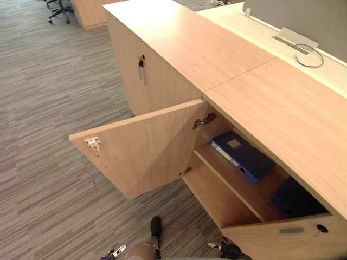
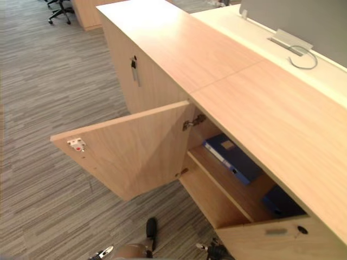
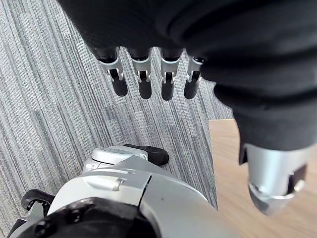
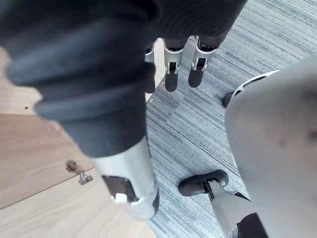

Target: Walk over to the cabinet, pick up the folder, carry it to the office cabinet, place the folder inside the office cabinet, then close the office cabinet door

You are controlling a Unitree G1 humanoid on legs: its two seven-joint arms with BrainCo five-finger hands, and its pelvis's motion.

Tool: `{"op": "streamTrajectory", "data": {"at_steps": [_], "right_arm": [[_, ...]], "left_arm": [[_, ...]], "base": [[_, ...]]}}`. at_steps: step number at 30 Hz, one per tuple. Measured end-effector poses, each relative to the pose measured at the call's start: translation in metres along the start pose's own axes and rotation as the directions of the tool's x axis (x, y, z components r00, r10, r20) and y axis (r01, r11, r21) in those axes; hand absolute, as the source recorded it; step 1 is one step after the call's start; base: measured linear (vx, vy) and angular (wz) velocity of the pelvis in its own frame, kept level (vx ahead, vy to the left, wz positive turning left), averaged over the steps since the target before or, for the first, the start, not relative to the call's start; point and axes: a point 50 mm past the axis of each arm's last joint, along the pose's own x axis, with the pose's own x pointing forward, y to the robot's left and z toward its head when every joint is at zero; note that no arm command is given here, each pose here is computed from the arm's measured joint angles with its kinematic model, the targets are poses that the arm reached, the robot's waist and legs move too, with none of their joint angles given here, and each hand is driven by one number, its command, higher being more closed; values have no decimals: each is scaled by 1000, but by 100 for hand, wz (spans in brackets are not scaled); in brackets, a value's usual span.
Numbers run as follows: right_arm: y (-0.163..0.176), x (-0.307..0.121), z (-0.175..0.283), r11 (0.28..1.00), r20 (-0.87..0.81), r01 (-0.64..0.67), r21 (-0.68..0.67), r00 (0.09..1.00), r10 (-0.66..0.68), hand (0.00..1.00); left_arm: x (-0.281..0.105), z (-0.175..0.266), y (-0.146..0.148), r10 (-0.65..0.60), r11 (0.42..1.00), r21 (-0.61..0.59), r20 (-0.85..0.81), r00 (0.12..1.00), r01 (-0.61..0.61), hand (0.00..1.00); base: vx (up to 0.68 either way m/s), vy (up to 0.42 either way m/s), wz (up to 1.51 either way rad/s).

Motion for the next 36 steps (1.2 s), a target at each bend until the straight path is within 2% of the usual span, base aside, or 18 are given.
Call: {"op": "streamTrajectory", "data": {"at_steps": [5,9,12,15,17,21,27,30,36], "right_arm": [[5,1,2,1000,-8,-8,22,1000,8,0],[-3,2,8,999,1,14,53,1000,-14,0],[-24,0,10,995,12,67,68,998,-68,0],[-63,-9,-2,983,-25,171,69,985,-169,0],[-67,-8,1,976,-22,187,114,982,-186,0],[-48,-6,-5,965,-32,154,213,988,-151,0],[-53,-8,-9,957,-35,177,229,984,-173,0],[-53,-9,-12,958,-38,178,225,984,-174,0],[-50,-11,-16,973,-36,157,167,988,-154,0]], "left_arm": [[-1,6,7,41,995,-94,48,998,-37,0],[-1,10,1,45,975,-219,84,995,-25,0],[-3,5,8,113,936,-341,78,991,-80,0],[-1,26,6,152,909,-411,157,976,-75,0],[-2,51,10,188,897,-437,242,952,-65,0],[-11,91,22,244,909,-412,393,886,-67,0],[-31,138,5,239,956,-281,578,780,-84,0],[-39,152,-2,228,973,-174,633,740,-150,0],[-57,185,-15,203,958,-16,742,639,-285,0]], "base": [[61,16,25],[-20,-8,-8],[99,21,-52],[31,287,-3],[-56,402,-17],[-110,235,-15],[-85,-59,-5],[-73,-111,-14],[-70,-27,-6]]}}
